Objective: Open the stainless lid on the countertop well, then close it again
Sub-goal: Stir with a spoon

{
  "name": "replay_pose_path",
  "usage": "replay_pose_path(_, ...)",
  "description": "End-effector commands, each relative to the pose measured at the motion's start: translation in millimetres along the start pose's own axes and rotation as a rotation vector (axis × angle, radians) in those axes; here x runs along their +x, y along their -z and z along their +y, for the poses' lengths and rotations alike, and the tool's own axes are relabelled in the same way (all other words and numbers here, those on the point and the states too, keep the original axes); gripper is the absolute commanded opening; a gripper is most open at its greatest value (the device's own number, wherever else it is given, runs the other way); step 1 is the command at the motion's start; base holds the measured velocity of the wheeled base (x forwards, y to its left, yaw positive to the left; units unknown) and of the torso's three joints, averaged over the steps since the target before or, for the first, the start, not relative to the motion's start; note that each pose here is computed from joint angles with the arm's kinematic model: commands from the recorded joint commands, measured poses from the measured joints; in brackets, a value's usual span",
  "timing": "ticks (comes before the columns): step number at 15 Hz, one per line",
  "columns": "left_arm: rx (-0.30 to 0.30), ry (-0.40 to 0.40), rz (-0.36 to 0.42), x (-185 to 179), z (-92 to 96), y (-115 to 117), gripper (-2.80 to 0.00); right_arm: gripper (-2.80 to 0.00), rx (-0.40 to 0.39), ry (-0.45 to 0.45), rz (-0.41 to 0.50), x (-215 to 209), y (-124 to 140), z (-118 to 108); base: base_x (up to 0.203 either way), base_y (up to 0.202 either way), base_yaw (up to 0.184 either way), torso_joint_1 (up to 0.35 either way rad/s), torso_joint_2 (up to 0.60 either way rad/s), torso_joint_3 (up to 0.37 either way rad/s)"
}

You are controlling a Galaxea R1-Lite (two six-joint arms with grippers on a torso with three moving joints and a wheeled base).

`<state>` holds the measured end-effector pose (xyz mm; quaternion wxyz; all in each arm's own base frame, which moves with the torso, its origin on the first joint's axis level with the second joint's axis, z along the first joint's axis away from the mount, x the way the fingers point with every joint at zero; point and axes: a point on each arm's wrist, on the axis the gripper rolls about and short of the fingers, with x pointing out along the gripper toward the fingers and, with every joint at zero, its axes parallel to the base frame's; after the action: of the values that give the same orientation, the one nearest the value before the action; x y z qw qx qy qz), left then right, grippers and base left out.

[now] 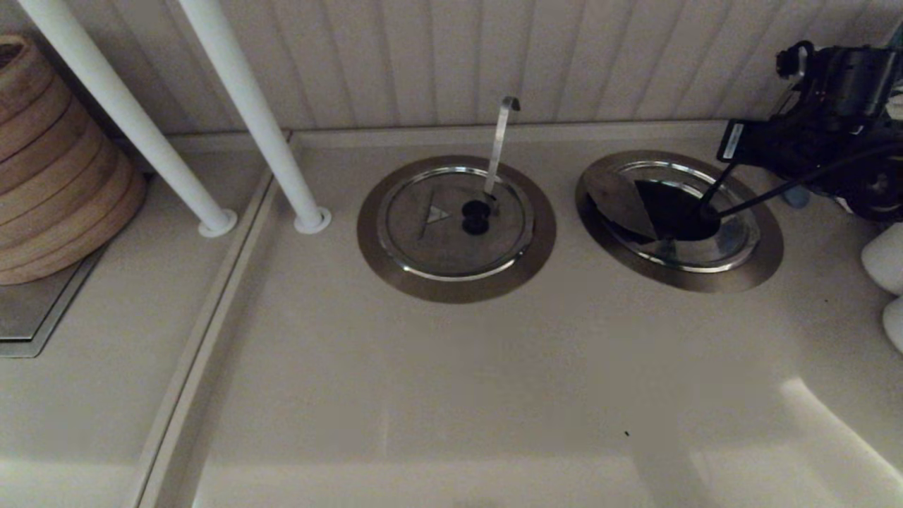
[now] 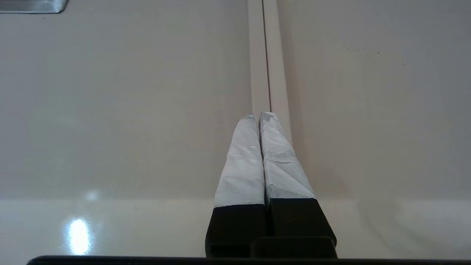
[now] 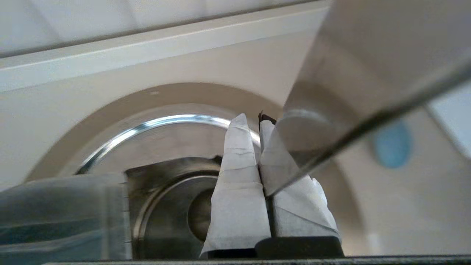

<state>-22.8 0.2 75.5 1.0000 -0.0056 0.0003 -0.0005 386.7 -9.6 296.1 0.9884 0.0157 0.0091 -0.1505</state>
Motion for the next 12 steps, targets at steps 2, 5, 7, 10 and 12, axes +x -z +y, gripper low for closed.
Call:
replay_pose_path(2, -0.001, -0.001, 0.001, 0, 0.0, 0, -2.80, -2.80, 0.019, -0.024, 0.030, 13, 14, 5, 0.000, 0.000, 0.000, 0.000, 0.00, 0.000)
replay_pose_path(5, 0.000, 0.001, 0.001, 0, 0.0, 0, -2.80, -2.80, 0.023, -0.046, 0.049, 18, 20, 5, 0.000, 0.000, 0.000, 0.000, 0.00, 0.000)
replay_pose_path(7, 0.000, 0.001, 0.001, 0, 0.0, 0, -2.80, -2.80, 0.017, -0.046, 0.069, 24, 29, 6, 0.000, 0.000, 0.000, 0.000, 0.00, 0.000)
replay_pose_path(10, -0.001, -0.002, 0.001, 0, 0.0, 0, -2.80, 0.00, 0.026, -0.045, 0.090, 39, 42, 9, 0.000, 0.000, 0.000, 0.000, 0.00, 0.000)
replay_pose_path(12, -0.001, -0.001, 0.003, 0, 0.0, 0, -2.80, 0.00, 0.072, -0.041, 0.071, 45, 40, 11, 0.000, 0.000, 0.000, 0.000, 0.00, 0.000)
